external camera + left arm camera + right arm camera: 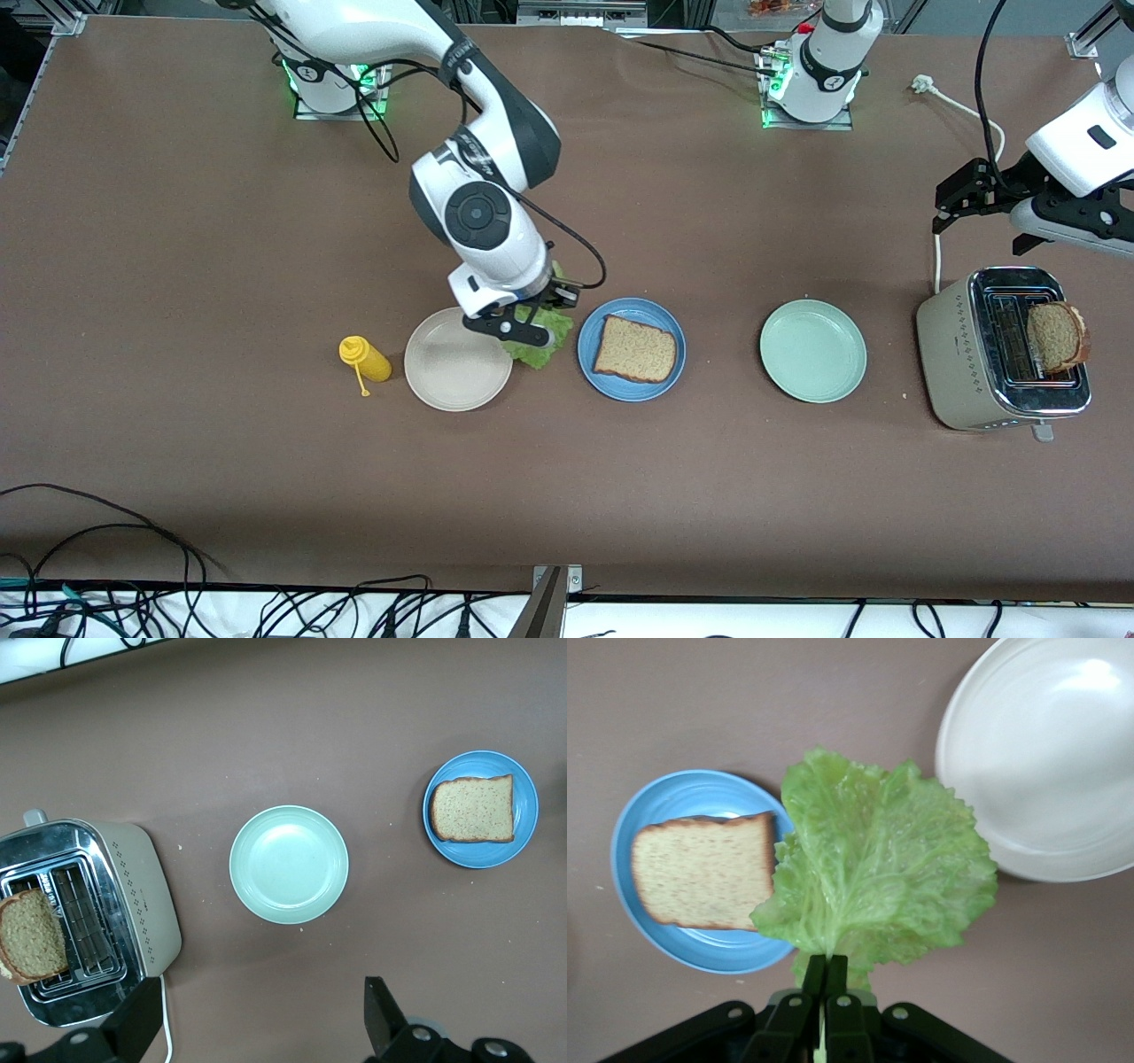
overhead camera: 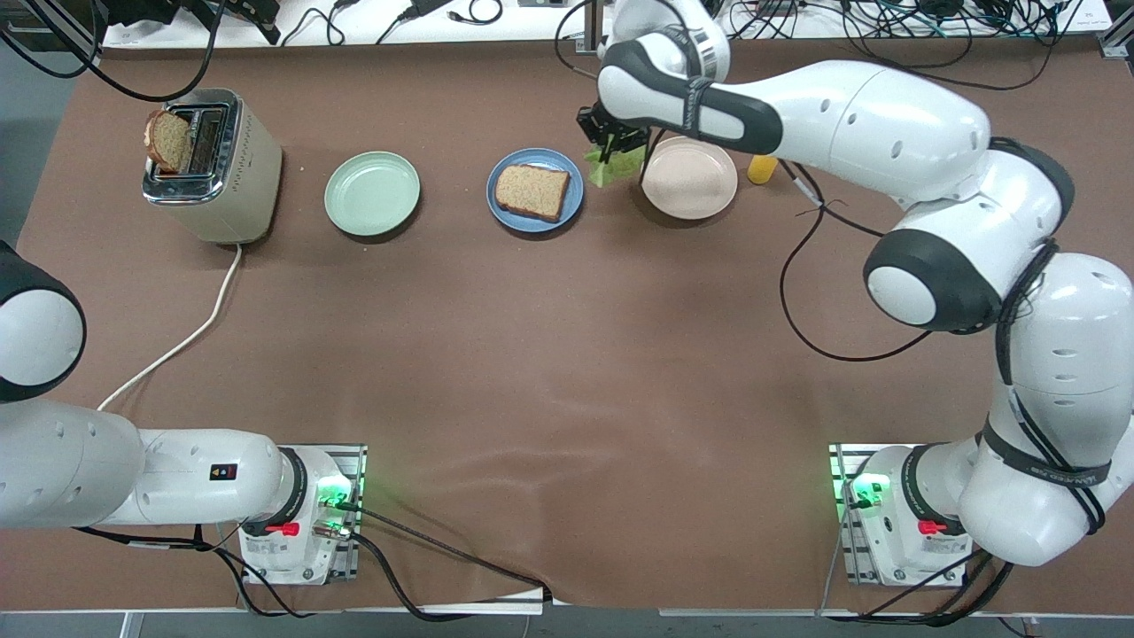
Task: Make sandwich in blue plate with both arms
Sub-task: 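Lift the lettuce with the right gripper while the left gripper rises, then lower the lettuce onto the bread slice with the right gripper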
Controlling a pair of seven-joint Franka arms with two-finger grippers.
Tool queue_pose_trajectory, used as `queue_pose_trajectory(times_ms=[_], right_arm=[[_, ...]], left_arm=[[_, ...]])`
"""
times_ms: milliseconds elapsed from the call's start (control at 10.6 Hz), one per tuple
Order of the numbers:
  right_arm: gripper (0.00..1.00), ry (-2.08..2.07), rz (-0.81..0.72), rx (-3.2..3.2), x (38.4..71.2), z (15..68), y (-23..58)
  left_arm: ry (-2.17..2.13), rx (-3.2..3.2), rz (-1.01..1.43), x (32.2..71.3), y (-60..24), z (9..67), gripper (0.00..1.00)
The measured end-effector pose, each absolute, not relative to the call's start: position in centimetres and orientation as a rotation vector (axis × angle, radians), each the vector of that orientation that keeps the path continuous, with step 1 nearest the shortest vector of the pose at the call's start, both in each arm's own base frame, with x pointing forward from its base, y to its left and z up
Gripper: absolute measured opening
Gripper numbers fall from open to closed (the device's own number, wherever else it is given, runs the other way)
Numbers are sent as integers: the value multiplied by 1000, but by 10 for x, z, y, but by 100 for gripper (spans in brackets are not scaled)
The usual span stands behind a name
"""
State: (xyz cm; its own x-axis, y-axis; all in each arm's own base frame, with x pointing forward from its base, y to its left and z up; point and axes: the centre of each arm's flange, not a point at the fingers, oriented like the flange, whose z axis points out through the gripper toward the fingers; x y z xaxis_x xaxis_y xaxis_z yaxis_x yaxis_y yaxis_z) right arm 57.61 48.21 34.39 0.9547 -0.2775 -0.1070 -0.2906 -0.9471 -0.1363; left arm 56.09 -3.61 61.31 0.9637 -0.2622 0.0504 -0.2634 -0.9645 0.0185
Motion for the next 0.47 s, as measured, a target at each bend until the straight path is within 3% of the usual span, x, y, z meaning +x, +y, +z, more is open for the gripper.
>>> queue_pose_trajectory(times_ms=[473], right_arm=[[3,810,131,-2758,558,307,536]], left_arm=[[-413,3088,74,561,-36,613,100]])
